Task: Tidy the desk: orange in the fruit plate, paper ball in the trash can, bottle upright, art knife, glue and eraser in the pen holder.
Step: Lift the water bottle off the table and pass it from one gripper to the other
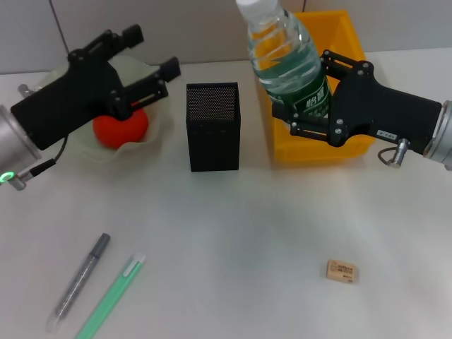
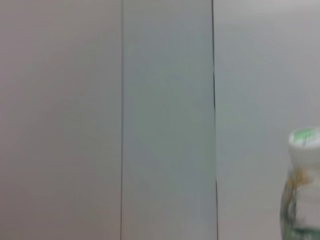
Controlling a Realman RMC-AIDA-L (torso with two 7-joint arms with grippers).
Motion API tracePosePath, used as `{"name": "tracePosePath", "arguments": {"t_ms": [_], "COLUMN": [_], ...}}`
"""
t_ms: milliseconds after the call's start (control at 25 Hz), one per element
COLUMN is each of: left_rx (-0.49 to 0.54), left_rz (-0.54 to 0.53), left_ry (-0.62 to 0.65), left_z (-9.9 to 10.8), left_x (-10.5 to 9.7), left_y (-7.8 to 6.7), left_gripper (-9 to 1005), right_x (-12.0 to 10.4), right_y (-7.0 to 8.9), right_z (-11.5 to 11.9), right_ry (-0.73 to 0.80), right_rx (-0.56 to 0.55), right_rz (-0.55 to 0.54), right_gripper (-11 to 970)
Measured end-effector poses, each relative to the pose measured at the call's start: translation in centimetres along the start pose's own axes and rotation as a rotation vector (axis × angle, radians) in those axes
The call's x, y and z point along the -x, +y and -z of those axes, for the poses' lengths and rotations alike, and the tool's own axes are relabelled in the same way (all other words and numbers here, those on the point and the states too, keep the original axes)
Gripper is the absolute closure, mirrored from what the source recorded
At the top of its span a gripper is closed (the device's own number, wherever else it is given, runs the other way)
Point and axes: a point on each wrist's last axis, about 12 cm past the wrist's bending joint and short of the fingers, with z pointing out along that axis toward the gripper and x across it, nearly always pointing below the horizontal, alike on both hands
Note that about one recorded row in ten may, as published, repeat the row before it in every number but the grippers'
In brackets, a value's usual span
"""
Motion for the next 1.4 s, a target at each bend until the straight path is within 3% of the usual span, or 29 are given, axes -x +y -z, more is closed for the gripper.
{"name": "tracePosePath", "arguments": {"t_ms": [120, 360, 720, 1400], "left_rx": [0.032, 0.061, 0.033, -0.056], "left_rz": [0.046, 0.117, 0.22, 0.257], "left_ry": [-0.113, -0.165, -0.186, -0.225], "left_z": [1.3, 2.1, 1.2, 0.0], "left_x": [-0.1, -0.7, -1.2, -1.3], "left_y": [-0.5, -0.9, -1.5, -3.2], "left_gripper": [161, 161, 162, 162], "right_x": [0.0, 0.1, -0.1, -0.3], "right_y": [-0.1, -0.1, 0.1, 0.0], "right_z": [-0.1, -0.7, -1.6, -2.5], "right_ry": [-0.001, 0.0, 0.003, 0.015], "right_rx": [0.001, 0.007, 0.027, 0.033], "right_rz": [0.001, 0.002, -0.011, -0.022], "right_gripper": [210, 210, 210, 211]}}
